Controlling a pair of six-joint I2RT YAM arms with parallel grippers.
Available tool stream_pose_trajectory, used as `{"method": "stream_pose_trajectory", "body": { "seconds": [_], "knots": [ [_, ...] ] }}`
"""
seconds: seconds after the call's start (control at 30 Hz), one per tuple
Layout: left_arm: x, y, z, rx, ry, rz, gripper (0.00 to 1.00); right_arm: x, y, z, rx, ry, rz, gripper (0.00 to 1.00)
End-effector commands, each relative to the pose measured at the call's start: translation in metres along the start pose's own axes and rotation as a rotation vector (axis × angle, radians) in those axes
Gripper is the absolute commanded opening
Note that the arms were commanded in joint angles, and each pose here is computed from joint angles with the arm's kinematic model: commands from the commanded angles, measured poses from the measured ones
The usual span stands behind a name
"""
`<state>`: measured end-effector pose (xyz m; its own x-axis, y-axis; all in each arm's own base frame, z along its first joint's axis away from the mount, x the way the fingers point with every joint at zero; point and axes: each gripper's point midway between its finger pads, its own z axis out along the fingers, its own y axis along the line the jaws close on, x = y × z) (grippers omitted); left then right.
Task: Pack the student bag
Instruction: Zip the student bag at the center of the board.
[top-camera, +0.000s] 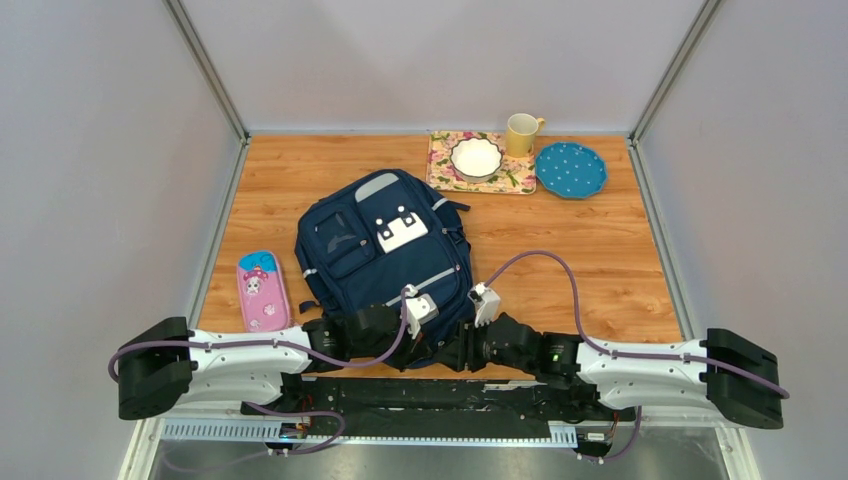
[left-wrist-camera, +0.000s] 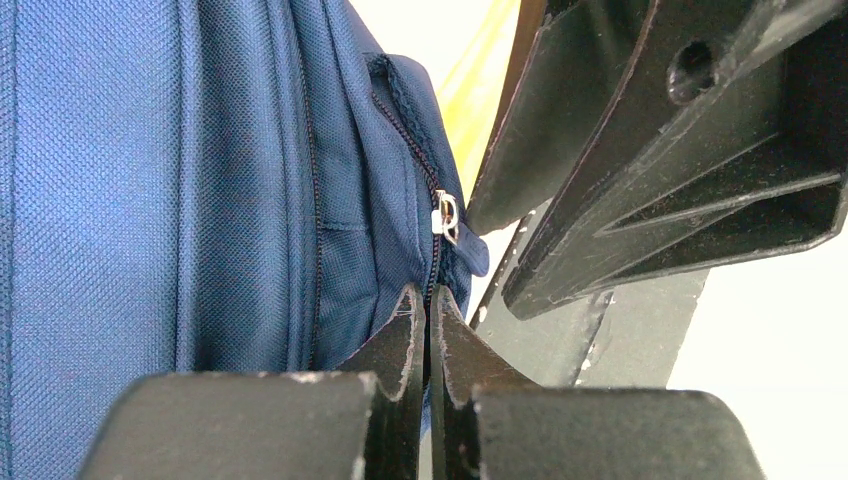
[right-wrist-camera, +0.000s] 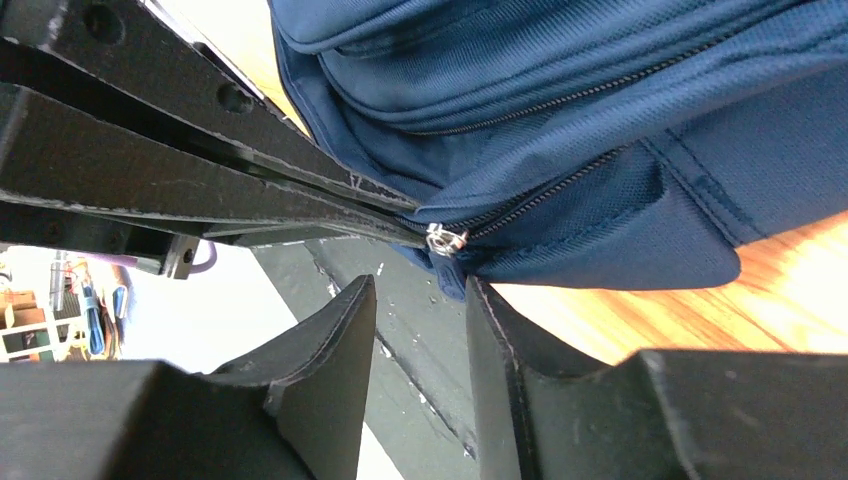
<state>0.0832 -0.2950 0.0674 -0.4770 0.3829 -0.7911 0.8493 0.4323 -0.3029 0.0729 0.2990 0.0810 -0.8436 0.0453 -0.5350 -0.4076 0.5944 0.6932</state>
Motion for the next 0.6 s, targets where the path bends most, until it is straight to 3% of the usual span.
{"method": "stream_pose_trajectory", "body": {
  "seconds": [0.0, 0.4, 0.57],
  "knots": [
    [-0.022, -0.019, 0.001, 0.081, -0.077, -0.015, 0.0, -0.016, 0.014, 0.004, -0.037, -0.067, 0.009, 0.41],
    [-0.025, -0.026, -0.003, 0.116, -0.086, -0.012, 0.0, -0.016, -0.007, 0.015, 0.054, -0.077, -0.011, 0.39],
    [-0.021, -0.027, -0.005, 0.126, -0.078, -0.01, 0.0, -0.025, 0.005, 0.014, -0.002, -0.095, -0.038, 0.41]
  ]
}}
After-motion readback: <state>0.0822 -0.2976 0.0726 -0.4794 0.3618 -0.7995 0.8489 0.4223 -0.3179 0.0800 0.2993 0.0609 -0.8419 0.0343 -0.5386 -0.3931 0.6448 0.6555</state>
